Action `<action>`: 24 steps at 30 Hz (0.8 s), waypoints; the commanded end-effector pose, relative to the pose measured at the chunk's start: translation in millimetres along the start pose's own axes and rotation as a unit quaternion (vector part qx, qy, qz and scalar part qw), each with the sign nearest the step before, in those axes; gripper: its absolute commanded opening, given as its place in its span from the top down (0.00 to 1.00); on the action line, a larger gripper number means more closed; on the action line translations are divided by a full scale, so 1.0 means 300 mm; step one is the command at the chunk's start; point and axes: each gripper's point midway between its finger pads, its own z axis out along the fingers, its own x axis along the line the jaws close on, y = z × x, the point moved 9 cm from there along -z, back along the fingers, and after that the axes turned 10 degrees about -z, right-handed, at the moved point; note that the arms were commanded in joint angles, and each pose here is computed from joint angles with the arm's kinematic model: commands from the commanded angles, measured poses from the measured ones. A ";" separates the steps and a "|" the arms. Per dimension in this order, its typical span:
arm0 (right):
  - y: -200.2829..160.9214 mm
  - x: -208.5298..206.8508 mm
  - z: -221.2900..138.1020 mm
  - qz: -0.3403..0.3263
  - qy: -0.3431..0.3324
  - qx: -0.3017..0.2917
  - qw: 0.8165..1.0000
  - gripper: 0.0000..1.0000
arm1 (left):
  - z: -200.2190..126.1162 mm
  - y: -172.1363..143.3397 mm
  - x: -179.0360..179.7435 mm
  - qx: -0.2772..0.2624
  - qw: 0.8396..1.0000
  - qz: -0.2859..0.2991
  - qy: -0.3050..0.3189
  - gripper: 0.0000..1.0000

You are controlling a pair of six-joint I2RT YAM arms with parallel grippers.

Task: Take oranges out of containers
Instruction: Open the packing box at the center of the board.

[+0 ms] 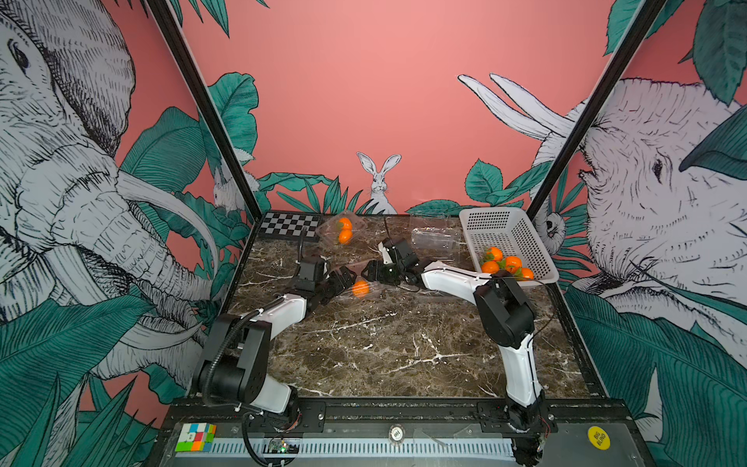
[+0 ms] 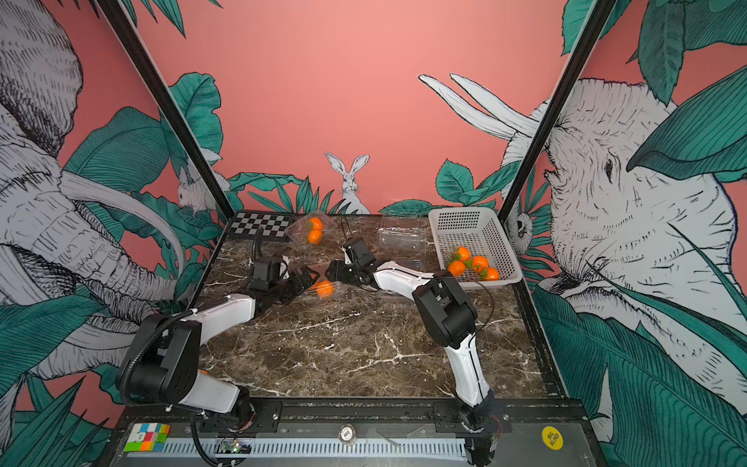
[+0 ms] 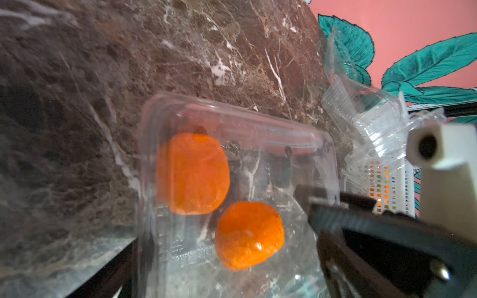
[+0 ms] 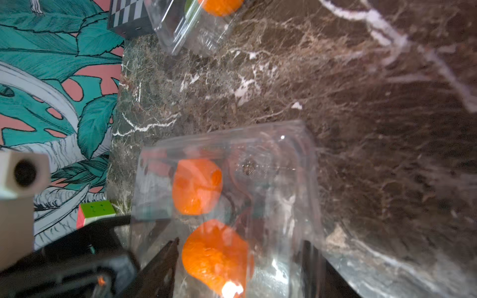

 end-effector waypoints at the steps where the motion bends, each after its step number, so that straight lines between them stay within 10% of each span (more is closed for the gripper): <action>1: 0.010 -0.014 0.011 -0.016 -0.009 0.017 1.000 0.24 | -0.040 -0.057 -0.042 -0.025 0.999 -0.014 -0.045 0.01; 7: 0.051 -0.004 -0.078 -0.038 -0.026 0.007 0.999 0.02 | -0.090 -0.093 -0.004 -0.020 0.999 -0.024 -0.021 0.01; 16: -0.064 -0.020 -0.303 0.025 -0.032 -0.076 0.996 0.01 | -0.156 -0.036 0.073 -0.055 0.997 -0.005 0.053 0.01; 24: -0.195 0.098 -0.234 0.097 0.065 -0.112 0.987 0.01 | -0.059 0.104 -0.018 -0.036 0.998 0.034 0.049 0.01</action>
